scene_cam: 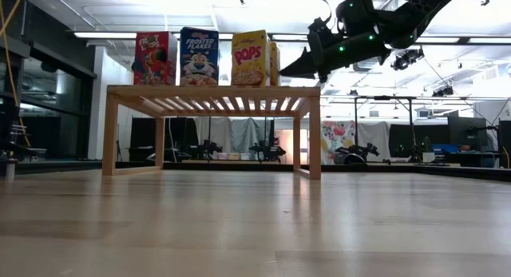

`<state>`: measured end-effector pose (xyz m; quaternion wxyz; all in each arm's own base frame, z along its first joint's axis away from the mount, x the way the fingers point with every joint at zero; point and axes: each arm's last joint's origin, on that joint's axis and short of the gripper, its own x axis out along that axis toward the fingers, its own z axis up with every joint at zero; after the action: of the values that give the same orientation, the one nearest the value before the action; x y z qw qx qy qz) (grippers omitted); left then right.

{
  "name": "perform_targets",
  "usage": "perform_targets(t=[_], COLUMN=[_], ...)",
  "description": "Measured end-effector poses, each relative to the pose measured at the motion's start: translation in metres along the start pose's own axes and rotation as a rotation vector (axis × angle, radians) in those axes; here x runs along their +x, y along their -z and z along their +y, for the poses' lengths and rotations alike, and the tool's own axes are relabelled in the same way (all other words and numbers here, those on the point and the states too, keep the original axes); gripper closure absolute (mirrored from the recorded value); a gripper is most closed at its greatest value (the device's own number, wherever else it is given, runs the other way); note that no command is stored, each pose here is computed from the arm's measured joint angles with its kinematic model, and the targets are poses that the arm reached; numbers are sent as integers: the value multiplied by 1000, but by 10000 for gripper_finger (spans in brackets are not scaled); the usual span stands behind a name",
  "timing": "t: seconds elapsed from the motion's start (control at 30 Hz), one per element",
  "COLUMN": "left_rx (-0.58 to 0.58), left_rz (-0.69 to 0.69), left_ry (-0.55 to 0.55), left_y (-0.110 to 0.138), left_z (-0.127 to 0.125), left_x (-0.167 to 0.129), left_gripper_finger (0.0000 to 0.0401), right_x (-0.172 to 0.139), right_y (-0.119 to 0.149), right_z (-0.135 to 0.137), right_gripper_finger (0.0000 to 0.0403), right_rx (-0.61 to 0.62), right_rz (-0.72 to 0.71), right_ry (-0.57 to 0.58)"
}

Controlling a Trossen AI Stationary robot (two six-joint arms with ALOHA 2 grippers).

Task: Stack cereal on shelf
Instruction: Put the yellow cereal box on the shelf aligned with the other yellow cereal box, then adjust the cereal boxes on the shelf

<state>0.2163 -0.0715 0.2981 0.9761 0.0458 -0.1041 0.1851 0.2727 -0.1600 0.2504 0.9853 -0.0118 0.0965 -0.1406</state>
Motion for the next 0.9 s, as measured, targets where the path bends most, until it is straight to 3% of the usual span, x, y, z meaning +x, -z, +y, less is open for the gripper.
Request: perform_targets(t=[0.23,0.47,0.57,0.8,0.9], left_rx=[6,-68,-43,-11,8], left_rz=[120,222,287,336,375], left_ry=[32,-58,-68,2,-105], left_y=[20,40,49,7,8], left_z=[-1,13,17,15,19], left_x=[6,20,22,3,-7], left_gripper_finger=[270,270,270,279,314], right_x=[4,2,1,1,1], right_y=[5,2,2,7,7], right_z=[-2,-1,-2,-3,-3], right_gripper_finger=[403,403,403,403,403], right_rx=[2,-6,-7,-17,-20], right_rz=[15,7,5,54,59], right_ry=[23,23,25,25,24])
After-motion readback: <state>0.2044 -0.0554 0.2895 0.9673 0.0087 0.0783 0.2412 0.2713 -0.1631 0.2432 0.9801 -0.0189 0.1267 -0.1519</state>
